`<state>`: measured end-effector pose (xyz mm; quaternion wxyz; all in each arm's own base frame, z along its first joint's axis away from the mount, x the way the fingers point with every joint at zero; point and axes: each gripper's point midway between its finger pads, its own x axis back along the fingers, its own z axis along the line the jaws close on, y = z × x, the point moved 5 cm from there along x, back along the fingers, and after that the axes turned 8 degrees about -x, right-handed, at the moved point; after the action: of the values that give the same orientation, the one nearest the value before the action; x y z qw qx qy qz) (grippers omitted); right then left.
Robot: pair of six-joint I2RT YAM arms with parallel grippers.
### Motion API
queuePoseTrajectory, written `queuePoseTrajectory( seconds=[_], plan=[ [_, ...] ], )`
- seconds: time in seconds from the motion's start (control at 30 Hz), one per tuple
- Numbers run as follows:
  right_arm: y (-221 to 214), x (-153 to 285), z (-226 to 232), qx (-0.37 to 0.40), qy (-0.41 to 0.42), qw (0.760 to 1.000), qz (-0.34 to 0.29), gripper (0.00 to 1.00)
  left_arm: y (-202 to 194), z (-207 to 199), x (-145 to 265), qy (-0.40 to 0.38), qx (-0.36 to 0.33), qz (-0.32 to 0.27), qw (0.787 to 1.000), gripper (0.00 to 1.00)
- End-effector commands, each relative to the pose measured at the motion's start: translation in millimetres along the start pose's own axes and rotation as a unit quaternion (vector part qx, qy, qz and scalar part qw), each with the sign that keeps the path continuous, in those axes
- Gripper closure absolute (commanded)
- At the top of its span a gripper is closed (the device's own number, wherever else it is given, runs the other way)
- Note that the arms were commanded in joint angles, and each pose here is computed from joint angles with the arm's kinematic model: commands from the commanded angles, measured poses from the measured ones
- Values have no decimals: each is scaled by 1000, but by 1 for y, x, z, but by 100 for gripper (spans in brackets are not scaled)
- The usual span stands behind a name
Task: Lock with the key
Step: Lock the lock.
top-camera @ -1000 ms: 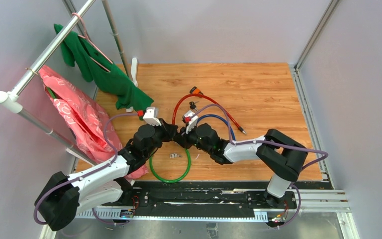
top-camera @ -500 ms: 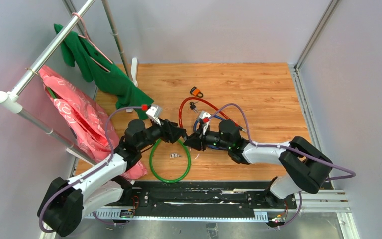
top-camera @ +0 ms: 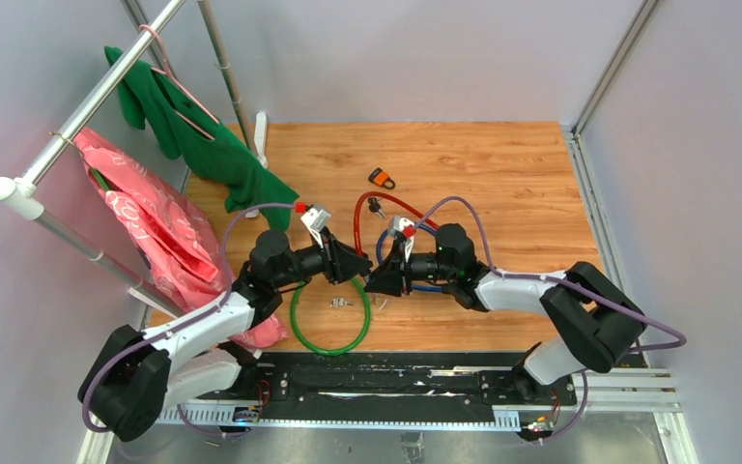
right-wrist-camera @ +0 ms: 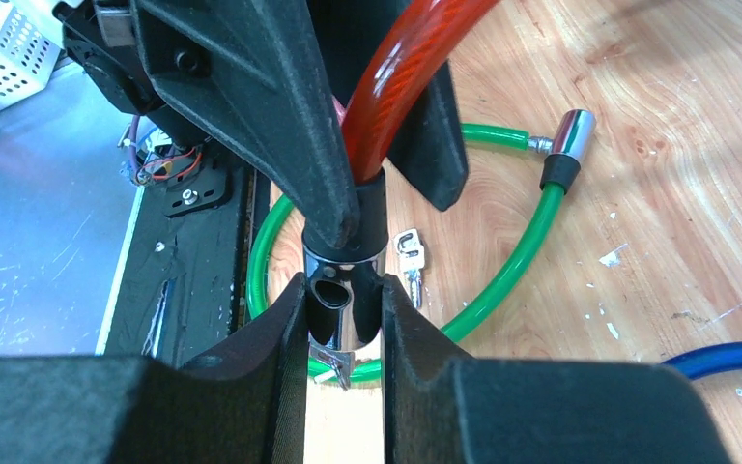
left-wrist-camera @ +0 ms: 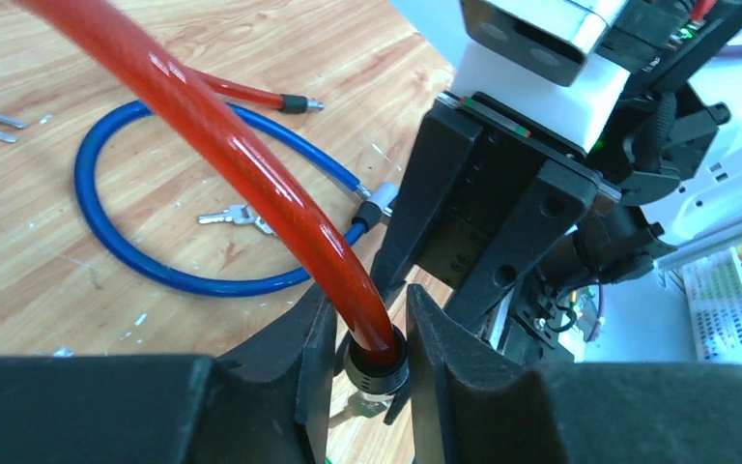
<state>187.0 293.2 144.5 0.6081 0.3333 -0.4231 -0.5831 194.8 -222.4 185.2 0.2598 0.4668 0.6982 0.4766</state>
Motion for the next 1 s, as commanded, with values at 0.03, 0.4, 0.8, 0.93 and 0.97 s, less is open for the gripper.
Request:
queuePoseTrajectory(
  seconds=[0.03,0.4,0.8,0.93,0.97],
  plan=[
    [26,2,-1,50,13,998,-34,100,14,-16,-8,-43,-25,-21,999,78],
    [34,17,-21,33,-96,995,1,49,-1,13,-6,54,-34,-8,998,100],
    [88,131,-106,70,-468,880,40,25,1,14,-9,43,-76,-3,996,100],
    [84,138,-155,30,-492,866,83,28,4,13,-10,42,-81,-7,996,100],
    [83,137,-166,24,-495,863,96,28,5,13,-10,41,-81,-7,996,100]
  ],
)
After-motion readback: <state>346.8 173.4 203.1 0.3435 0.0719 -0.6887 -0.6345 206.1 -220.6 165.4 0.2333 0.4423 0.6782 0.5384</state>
